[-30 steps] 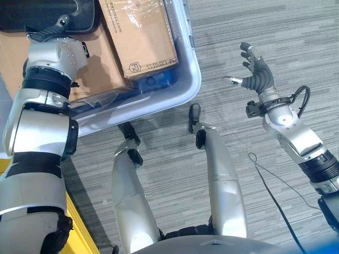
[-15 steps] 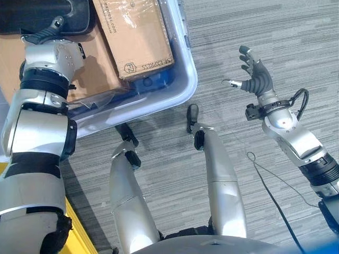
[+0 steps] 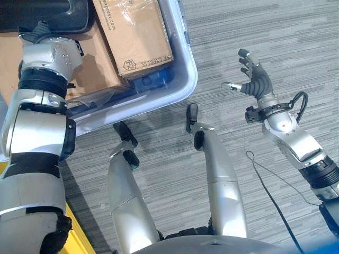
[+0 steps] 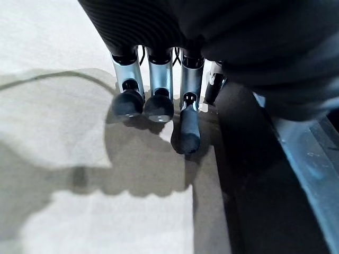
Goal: Move parts from the plastic box to the shelf.
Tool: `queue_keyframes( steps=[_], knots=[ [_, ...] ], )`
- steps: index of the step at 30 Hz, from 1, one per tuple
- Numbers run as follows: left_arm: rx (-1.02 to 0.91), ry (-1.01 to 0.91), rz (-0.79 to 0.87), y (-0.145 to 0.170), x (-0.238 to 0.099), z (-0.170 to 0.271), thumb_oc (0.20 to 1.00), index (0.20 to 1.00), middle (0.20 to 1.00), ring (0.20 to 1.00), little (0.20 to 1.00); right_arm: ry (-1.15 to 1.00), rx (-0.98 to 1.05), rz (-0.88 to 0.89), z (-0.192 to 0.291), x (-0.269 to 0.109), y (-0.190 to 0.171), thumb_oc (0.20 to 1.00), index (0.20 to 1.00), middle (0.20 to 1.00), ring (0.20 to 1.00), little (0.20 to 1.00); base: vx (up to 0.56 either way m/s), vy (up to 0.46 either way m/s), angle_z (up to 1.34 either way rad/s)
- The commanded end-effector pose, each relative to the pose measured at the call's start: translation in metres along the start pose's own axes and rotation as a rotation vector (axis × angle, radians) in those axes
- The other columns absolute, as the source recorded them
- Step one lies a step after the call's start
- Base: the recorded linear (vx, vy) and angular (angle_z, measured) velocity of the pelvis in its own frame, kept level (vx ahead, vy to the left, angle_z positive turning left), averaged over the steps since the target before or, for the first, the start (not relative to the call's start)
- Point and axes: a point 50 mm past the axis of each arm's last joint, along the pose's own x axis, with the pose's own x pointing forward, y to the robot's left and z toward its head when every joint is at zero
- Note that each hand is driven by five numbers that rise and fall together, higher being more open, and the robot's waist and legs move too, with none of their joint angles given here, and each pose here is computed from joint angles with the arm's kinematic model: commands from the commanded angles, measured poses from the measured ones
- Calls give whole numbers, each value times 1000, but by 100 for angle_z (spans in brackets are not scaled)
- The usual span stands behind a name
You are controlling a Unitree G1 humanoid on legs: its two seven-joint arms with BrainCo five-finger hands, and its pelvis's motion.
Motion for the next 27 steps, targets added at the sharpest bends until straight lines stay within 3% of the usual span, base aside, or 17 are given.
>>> queue_keyframes(
  steps=[1, 13, 16, 17, 18, 27],
  knots=[
    [87, 481, -362, -53, -19, -146, 200, 200, 200, 200, 200, -161, 61, -32, 34, 3, -4, 1000, 1000, 1000, 1000, 1000, -2, -23, 4],
    [-34, 524, -475, -69, -35, -164, 200, 200, 200, 200, 200, -153, 63, -31, 33, 2, -1, 1000, 1000, 1000, 1000, 1000, -1, -13, 2],
    [-28, 372, -501, -76, -39, -152, 200, 200, 200, 200, 200, -154, 77, -20, 32, 1, 0, 1000, 1000, 1000, 1000, 1000, -16, 9, 1],
    [104, 182, -419, -71, -35, -140, 200, 200, 200, 200, 200, -162, 85, -6, 30, -2, 2, 1000, 1000, 1000, 1000, 1000, -57, 34, 7],
    [153, 113, -389, -68, -33, -137, 200, 200, 200, 200, 200, -163, 90, -3, 29, -3, 3, 1000, 1000, 1000, 1000, 1000, -68, 37, 11],
    [324, -121, -365, -39, -27, -174, 200, 200, 200, 200, 200, -178, 78, 44, 14, -17, 14, 1000, 1000, 1000, 1000, 1000, -90, 86, 10]
  ],
)
